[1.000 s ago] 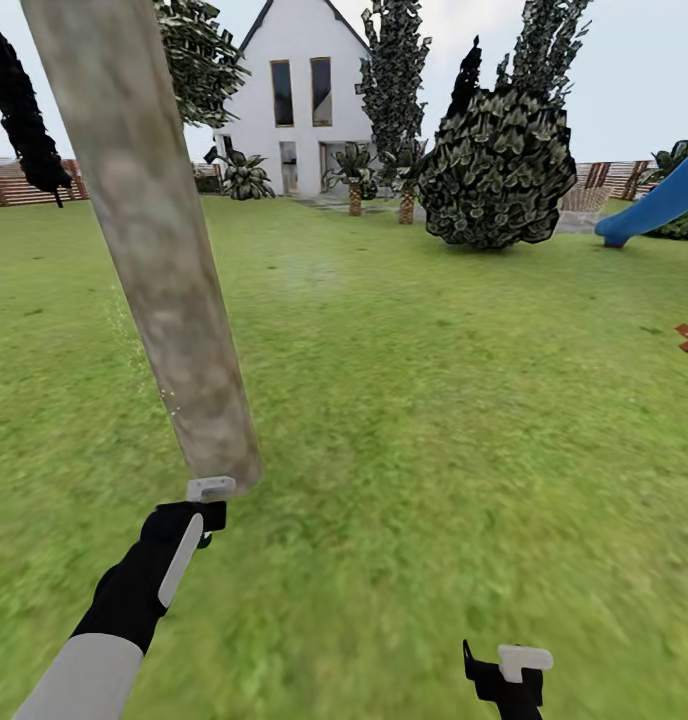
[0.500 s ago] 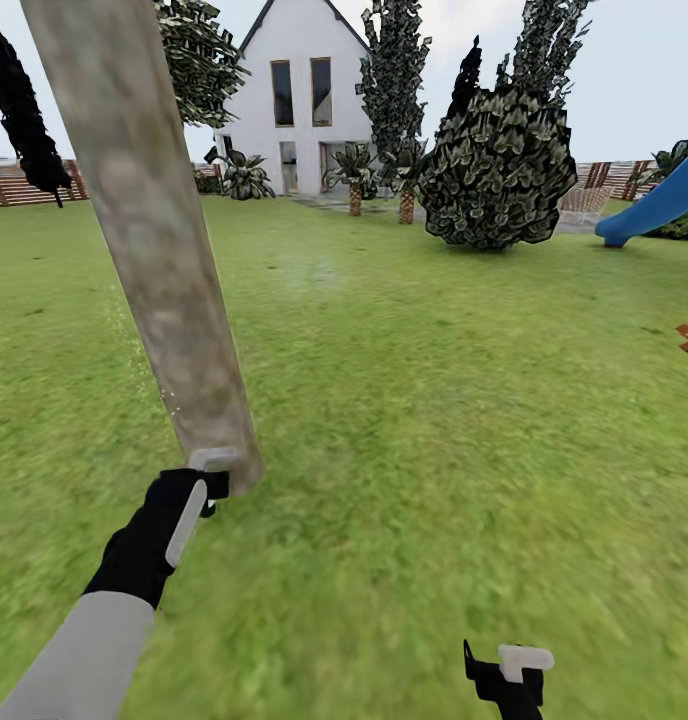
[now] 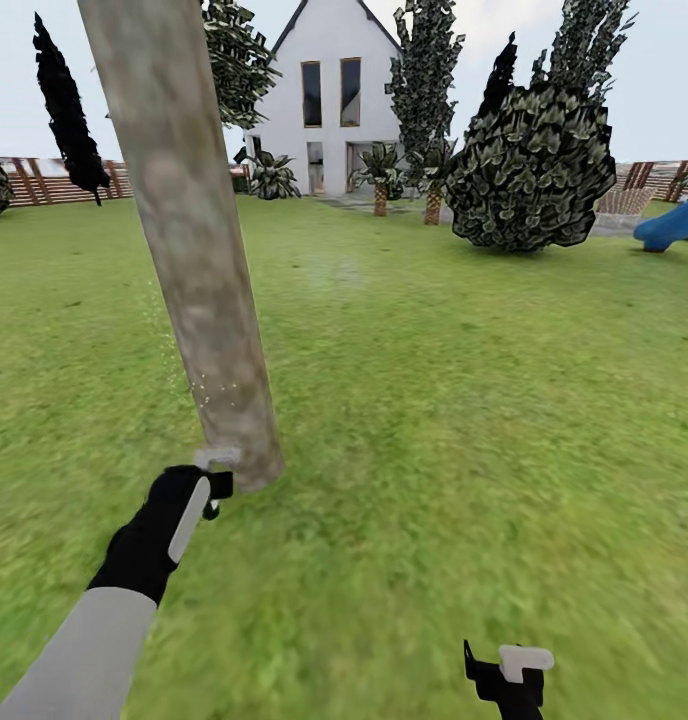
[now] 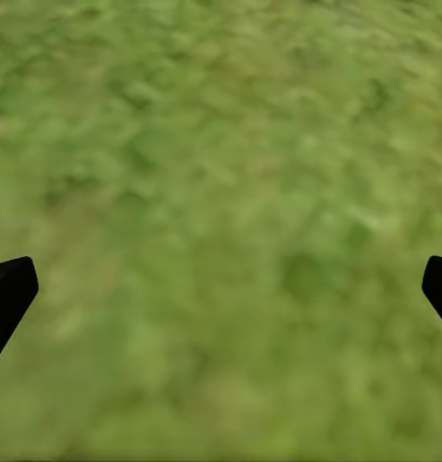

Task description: In the garden, pick up the pesticide atomizer on the floor and spray pesticide onto both trees until each tree trunk is fully covered.

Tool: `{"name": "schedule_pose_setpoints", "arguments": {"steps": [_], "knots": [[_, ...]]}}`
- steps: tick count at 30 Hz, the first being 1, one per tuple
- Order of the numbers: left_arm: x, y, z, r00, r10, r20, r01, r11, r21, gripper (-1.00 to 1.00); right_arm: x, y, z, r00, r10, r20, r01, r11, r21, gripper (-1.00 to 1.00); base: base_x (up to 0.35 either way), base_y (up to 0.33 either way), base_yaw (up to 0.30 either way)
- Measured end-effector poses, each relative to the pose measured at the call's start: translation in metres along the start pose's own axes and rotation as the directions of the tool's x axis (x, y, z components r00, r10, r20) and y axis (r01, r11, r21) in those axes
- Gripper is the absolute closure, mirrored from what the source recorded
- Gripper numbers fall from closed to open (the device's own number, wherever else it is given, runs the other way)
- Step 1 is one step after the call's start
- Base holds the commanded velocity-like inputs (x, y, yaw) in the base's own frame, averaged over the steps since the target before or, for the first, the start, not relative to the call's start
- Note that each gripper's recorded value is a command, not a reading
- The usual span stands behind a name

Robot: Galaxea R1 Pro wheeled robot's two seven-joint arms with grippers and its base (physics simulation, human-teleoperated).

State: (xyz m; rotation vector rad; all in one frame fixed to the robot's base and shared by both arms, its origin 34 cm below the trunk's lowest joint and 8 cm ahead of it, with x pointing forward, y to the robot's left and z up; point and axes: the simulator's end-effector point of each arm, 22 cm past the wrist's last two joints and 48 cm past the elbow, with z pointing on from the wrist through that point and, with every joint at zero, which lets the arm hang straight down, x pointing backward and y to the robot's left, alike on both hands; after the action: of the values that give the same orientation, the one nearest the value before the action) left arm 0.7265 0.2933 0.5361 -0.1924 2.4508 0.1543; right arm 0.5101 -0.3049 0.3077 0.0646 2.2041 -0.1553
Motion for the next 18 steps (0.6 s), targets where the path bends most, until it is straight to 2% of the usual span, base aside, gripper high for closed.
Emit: {"name": "schedule_pose_setpoints", "arguments": {"steps": [1,5,8,11,14,16,18], "knots": [[-0.008,-0.014,-0.006,1.000,0.006,-0.012,-0.006,1.000,0.021,1.00,0.000,0.000,0.000,1.000,0.000,0.000,0.000,1.000,0.000,-1.00,0.000,0.000,0.000],[-0.034,-0.012,-0.015,1.000,0.017,-0.002,-0.017,1.000,0.012,1.00,0.000,0.000,0.000,1.000,0.000,0.000,0.000,1.000,-0.001,-1.00,0.000,0.000,0.000],[-0.052,0.011,-0.022,1.000,0.018,0.018,-0.018,1.000,-0.023,1.00,0.000,0.000,0.000,1.000,0.000,0.000,0.000,1.000,-0.001,-1.00,0.000,0.000,0.000],[-0.068,0.034,-0.027,0.999,-0.009,0.033,0.011,0.999,-0.047,1.00,0.000,0.000,0.000,1.000,0.000,0.000,0.000,1.000,-0.001,-1.00,0.000,0.000,0.000],[-0.079,0.019,-0.034,0.998,-0.019,0.055,0.020,1.000,-0.014,1.00,0.000,0.000,0.000,1.000,-0.001,0.000,0.001,1.000,-0.001,-1.00,0.000,0.000,0.000],[-0.103,-0.002,-0.051,0.994,-0.031,0.106,0.028,0.999,0.026,1.00,0.000,0.000,0.000,1.000,-0.001,0.000,0.001,1.000,-0.001,-1.00,0.000,0.000,0.000],[-0.114,-0.003,-0.057,0.992,-0.029,0.124,0.026,0.999,0.024,1.00,0.000,0.000,0.000,1.000,-0.002,0.000,0.002,1.000,-0.002,-1.00,0.000,0.000,0.000]]}}
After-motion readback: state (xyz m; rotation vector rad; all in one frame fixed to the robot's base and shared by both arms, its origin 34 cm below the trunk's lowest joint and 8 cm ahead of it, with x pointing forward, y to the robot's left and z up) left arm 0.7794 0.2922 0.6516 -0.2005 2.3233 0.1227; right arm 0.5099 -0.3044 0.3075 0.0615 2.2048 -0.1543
